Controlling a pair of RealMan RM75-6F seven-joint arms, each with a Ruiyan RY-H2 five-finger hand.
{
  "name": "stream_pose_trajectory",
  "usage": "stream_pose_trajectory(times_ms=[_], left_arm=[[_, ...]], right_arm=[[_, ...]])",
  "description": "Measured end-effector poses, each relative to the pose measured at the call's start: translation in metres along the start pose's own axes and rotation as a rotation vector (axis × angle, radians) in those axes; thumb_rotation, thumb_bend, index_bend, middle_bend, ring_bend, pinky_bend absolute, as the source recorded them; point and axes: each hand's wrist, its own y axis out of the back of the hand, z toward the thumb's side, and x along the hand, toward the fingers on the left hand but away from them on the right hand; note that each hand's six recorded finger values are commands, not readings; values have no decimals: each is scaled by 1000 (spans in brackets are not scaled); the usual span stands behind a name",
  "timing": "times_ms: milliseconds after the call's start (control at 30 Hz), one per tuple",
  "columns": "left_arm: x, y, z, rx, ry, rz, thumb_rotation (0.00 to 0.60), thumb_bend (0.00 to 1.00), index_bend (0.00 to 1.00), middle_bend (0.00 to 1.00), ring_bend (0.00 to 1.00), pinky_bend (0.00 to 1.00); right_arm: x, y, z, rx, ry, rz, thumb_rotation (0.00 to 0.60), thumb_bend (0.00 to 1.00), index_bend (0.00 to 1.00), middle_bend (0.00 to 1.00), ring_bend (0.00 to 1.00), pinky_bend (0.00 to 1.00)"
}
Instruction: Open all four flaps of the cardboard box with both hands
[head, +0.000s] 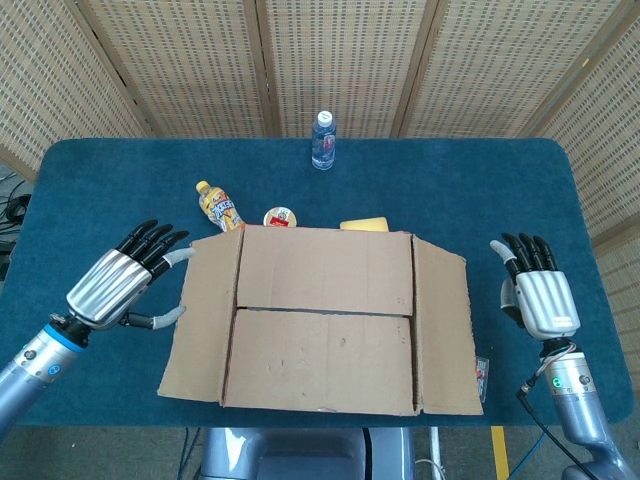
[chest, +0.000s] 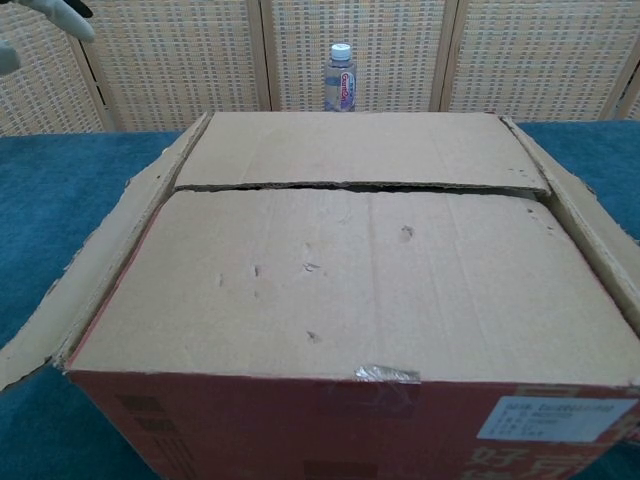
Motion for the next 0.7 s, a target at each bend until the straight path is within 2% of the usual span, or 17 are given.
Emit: stream_pose_trajectory(times_ms=[233,400,433,567,700], left_arm=[[12,-20,13,-29,13,-8,105,233,70,0,0,14],[25,-29,25,-40,4,-26,110,259,26,0,0,0],[27,-31,27,-39,1,-31,138,266,21,0,0,0],[38,-35,37,-45,-11,-58,363,306,6,0,0,0],[50,-35,47,-32,-23,-64,442,312,4,0,0,0]], right_arm=[[1,-2,-3,5,-10,-11,600,720,121,79,0,15],[1,-3,-3,-1,-12,-11,600,722,118,77,0,12],[1,-3,-3,-2,-13,-11,600,722,118,77,0,12],[1,-3,-4,-8,-13,-12,600,720,117,77,0,12],[1,-3,-5,-9,-15,-14,600,718,116,77,0,11]])
